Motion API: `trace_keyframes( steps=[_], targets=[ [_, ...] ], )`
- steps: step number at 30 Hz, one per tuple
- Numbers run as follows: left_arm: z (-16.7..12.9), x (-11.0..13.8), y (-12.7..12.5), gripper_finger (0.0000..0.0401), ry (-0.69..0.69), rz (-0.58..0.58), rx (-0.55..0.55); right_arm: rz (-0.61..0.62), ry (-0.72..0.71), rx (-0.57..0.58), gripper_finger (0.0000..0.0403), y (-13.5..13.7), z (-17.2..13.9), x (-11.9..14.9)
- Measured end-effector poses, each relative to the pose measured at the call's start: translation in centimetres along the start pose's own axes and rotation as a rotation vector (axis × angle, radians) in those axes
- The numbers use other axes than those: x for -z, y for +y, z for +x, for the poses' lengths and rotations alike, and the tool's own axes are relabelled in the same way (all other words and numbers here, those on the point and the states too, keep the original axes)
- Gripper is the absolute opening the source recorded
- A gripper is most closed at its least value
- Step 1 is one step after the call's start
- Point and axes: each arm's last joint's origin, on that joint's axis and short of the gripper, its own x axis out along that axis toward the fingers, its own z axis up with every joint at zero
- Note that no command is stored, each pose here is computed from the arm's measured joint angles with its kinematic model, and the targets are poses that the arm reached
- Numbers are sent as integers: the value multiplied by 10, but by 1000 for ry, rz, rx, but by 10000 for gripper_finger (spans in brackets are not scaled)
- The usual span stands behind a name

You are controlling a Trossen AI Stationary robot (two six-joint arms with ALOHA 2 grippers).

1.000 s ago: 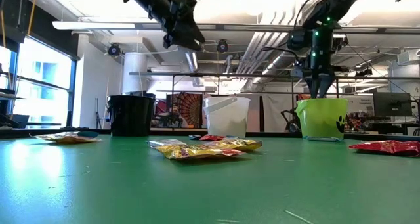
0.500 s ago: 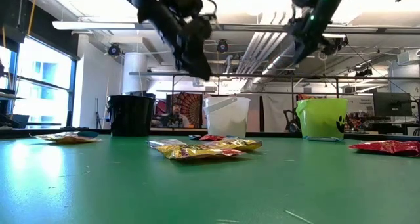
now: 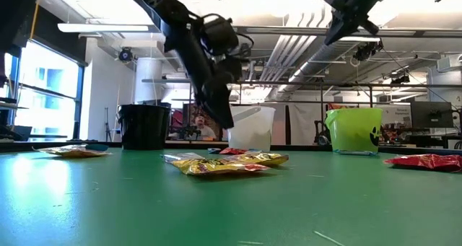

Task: Sort candy by brand, put in halloween buckets
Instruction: Put the red candy into the green bucket

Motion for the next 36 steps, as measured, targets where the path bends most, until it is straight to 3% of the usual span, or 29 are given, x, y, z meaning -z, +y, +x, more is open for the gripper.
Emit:
trace_keyframes(
  steps=[10,20,25,30,36],
  targets=[
    [32,9,5,187,54,-40,-169,-31,-3,-19,0,9,-3,3],
    [42,11,3,186,49,-38,-122,-37,-3,-17,0,9,-3,3],
    [46,13,4,182,68,-38,-149,-36,-2,-17,0,9,-3,3],
    [46,14,5,134,72,-32,-152,-36,-3,-17,0,9,-3,3],
    [46,14,6,31,79,-24,-150,-36,-2,-17,0,9,-3,3]
  ],
)
